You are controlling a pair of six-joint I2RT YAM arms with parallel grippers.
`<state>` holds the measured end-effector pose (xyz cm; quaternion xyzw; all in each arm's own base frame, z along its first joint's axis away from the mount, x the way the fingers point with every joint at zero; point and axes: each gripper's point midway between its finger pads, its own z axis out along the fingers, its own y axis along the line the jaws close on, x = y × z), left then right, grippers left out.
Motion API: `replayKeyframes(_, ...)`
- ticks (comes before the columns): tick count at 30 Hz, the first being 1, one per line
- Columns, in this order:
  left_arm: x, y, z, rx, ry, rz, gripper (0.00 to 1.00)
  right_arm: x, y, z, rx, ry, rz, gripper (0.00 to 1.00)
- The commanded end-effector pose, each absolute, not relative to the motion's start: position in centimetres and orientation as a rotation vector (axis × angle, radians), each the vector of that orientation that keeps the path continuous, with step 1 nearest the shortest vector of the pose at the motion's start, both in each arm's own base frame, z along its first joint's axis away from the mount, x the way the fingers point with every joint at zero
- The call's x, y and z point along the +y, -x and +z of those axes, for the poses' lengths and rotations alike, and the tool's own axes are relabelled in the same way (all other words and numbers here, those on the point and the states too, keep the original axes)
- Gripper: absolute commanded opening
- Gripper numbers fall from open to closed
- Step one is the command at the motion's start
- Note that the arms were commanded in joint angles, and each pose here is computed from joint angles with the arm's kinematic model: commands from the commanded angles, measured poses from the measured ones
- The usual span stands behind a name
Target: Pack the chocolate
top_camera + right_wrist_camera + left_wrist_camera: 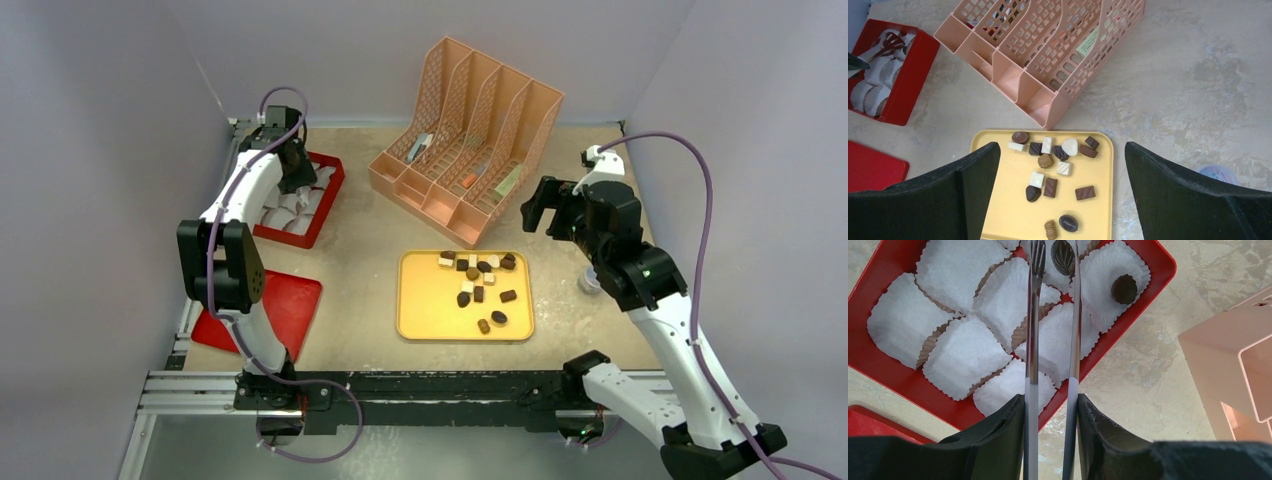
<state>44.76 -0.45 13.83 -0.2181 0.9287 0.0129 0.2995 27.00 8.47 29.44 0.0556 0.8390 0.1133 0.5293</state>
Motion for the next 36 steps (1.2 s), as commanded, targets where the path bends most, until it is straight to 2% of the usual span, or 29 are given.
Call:
replayKeyframes(1,-0.1,-46.1,15.6,2.393,0.558,0.014,0.38,8.2,-27.6,31.8,1.94,-0.134,0.262,0.96)
replayKeyframes(10,0.6,-45.5,20.1,2.279,0.576,0.029,0.37,8.2,-27.6,31.8,1.941,-0.125,0.26,0.96)
replayKeyframes(19,-1.6,-42.9,23.5,2.22,0.495,-0.072,0.36,8.4,-27.7,31.6,1.954,-0.116,0.259,0.96)
replayKeyframes(25,-5.5,-40.8,24.9,2.249,0.349,-0.105,0.37,8.1,-27.5,31.5,1.958,-0.107,0.24,0.96)
replayKeyframes(36,-13.7,-34.2,25.7,2.316,-0.01,-0.273,0.36,8.0,-27.6,31.4,1.953,-0.101,0.229,0.96)
